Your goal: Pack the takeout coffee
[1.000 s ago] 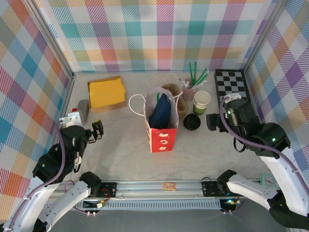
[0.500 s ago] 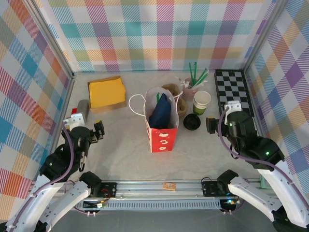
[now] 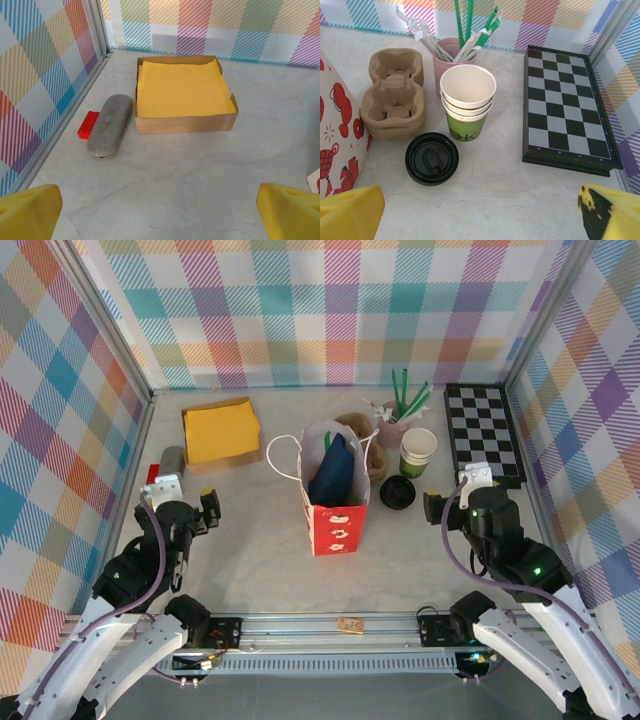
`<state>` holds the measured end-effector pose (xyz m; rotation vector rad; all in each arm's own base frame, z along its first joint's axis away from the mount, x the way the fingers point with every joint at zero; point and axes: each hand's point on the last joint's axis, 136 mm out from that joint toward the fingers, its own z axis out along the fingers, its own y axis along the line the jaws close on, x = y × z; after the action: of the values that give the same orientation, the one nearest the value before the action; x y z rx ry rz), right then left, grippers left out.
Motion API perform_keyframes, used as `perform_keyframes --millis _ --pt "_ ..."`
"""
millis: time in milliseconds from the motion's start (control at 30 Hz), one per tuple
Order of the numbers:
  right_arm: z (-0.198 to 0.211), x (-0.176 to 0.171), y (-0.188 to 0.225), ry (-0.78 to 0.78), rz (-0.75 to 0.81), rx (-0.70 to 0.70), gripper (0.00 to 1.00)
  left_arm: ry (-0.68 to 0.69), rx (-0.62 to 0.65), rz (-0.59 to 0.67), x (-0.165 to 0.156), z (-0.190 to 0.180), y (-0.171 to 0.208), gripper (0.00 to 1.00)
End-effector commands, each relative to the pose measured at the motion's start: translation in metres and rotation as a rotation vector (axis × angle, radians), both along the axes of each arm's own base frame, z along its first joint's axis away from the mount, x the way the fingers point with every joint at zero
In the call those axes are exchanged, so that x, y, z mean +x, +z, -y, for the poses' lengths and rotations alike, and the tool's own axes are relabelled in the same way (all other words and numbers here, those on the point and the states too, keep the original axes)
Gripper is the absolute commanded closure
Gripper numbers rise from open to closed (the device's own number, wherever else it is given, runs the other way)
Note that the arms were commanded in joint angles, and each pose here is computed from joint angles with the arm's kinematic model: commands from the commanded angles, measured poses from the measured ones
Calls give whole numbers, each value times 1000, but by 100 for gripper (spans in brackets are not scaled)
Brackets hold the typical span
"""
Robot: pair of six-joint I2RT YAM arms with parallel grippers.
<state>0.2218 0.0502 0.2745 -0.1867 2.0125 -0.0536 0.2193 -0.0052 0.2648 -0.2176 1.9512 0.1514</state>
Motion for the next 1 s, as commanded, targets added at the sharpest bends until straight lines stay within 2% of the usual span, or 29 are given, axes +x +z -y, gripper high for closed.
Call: perform_keyframes --millis 0,333,633,967 --pt "-2 5 12 12 63 10 1 14 15 21 4 -2 1 1" --pt "-2 7 -15 0 28 -7 1 23 46 19 12 0 -20 0" --pt "0 9 -35 3 70 -16 1 66 72 24 19 -2 -38 0" --pt "10 11 -37 -67 104 -1 1 123 112 29 28 -6 -55 0"
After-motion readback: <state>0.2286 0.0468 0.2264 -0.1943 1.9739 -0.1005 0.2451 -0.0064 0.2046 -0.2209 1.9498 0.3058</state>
